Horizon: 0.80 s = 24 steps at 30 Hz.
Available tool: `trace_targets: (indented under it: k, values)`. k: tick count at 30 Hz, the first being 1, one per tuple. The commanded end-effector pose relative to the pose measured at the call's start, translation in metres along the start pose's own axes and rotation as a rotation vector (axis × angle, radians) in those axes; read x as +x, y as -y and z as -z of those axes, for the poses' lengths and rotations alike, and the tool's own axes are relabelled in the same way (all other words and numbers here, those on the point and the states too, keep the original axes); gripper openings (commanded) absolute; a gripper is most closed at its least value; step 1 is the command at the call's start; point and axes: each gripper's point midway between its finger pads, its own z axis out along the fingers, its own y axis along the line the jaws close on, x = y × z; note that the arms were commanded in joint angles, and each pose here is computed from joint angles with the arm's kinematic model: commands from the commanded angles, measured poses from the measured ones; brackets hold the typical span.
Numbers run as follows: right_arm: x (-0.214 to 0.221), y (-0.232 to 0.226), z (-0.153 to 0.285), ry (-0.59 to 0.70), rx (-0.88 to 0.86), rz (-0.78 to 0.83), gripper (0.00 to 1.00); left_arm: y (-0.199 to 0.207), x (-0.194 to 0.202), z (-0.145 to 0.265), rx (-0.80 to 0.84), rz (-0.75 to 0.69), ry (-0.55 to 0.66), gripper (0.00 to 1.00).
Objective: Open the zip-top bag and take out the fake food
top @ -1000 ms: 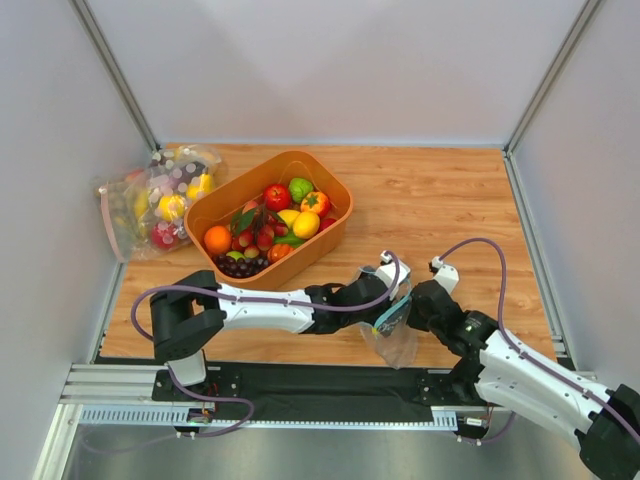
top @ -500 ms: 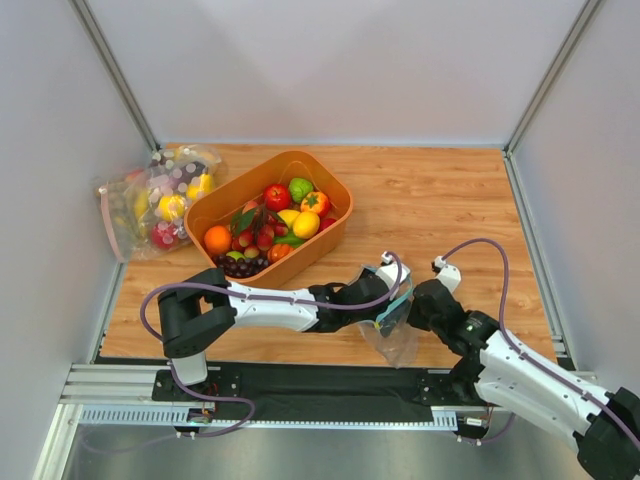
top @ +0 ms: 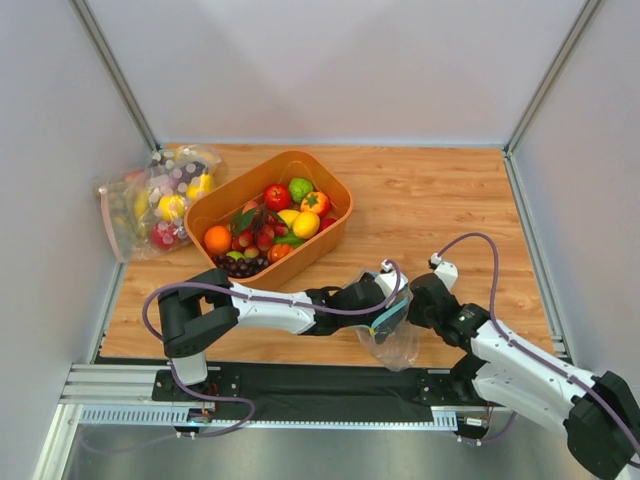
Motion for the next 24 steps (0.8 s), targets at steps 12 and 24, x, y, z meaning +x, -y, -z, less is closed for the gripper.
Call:
trace_targets:
  k: [12, 24]
  values:
    - [-0.053, -0.037, 0.018, 0.117, -0.085, 0.013, 0.32, 0.005, -0.036, 0.024, 0.038, -0.033, 0.120, 0.90]
    - [-0.020, -0.053, -0.012, -0.022, -0.146, 0.067, 0.40, 0.000, -0.040, 0.025, 0.031, -0.051, 0.125, 0.96]
